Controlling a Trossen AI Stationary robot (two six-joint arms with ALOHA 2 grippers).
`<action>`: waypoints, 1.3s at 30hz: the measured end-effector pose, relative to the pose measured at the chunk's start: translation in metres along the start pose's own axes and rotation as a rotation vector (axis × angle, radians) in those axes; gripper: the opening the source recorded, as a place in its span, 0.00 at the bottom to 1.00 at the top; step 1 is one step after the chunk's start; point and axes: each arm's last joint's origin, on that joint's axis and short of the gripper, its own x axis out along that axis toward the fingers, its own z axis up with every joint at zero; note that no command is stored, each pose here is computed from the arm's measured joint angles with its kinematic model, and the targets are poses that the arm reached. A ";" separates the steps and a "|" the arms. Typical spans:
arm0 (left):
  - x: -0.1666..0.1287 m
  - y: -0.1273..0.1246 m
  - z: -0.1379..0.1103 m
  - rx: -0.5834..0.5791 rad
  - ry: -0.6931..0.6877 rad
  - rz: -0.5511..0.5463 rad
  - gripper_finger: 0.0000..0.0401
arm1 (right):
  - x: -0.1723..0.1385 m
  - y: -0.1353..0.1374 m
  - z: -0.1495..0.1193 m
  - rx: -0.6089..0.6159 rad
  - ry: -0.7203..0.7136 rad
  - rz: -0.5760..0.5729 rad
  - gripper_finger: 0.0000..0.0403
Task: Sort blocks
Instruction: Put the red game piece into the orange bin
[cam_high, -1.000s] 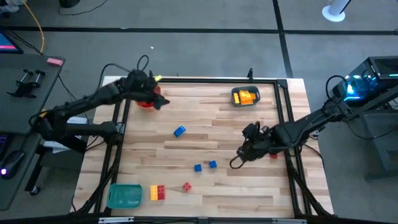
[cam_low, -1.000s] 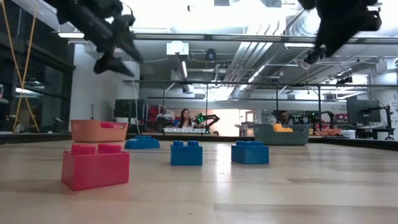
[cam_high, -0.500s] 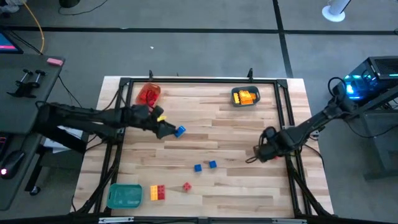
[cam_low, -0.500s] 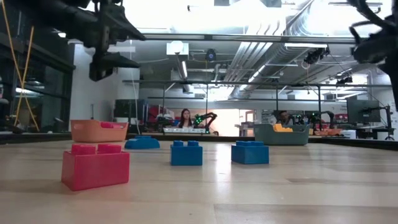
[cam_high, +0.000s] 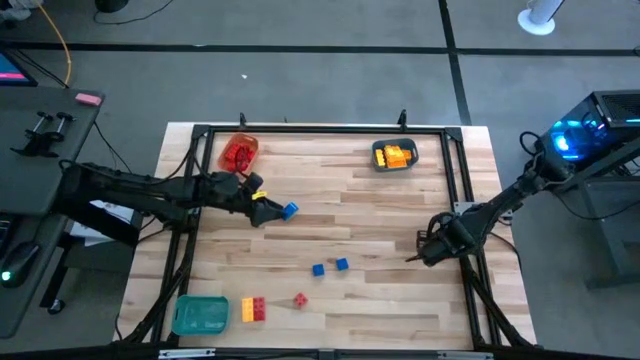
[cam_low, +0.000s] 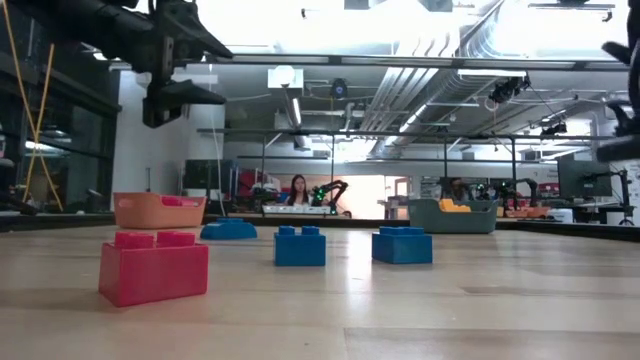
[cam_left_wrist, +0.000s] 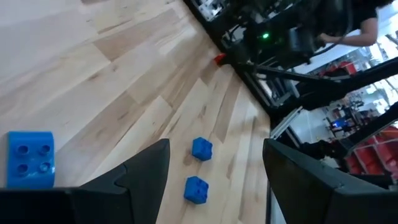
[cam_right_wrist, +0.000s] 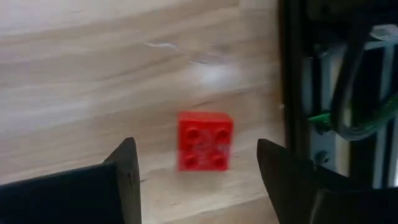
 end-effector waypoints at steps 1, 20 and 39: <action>0.000 0.000 0.000 -0.003 -0.002 -0.002 0.61 | 0.002 -0.001 0.001 0.002 0.003 -0.015 0.52; 0.000 -0.007 0.006 -0.013 -0.056 -0.077 0.61 | 0.027 0.004 0.003 -0.039 0.002 0.124 0.26; 0.003 -0.040 0.015 0.620 -0.321 -0.196 0.61 | -0.159 0.104 -0.014 -0.123 -0.574 1.387 0.01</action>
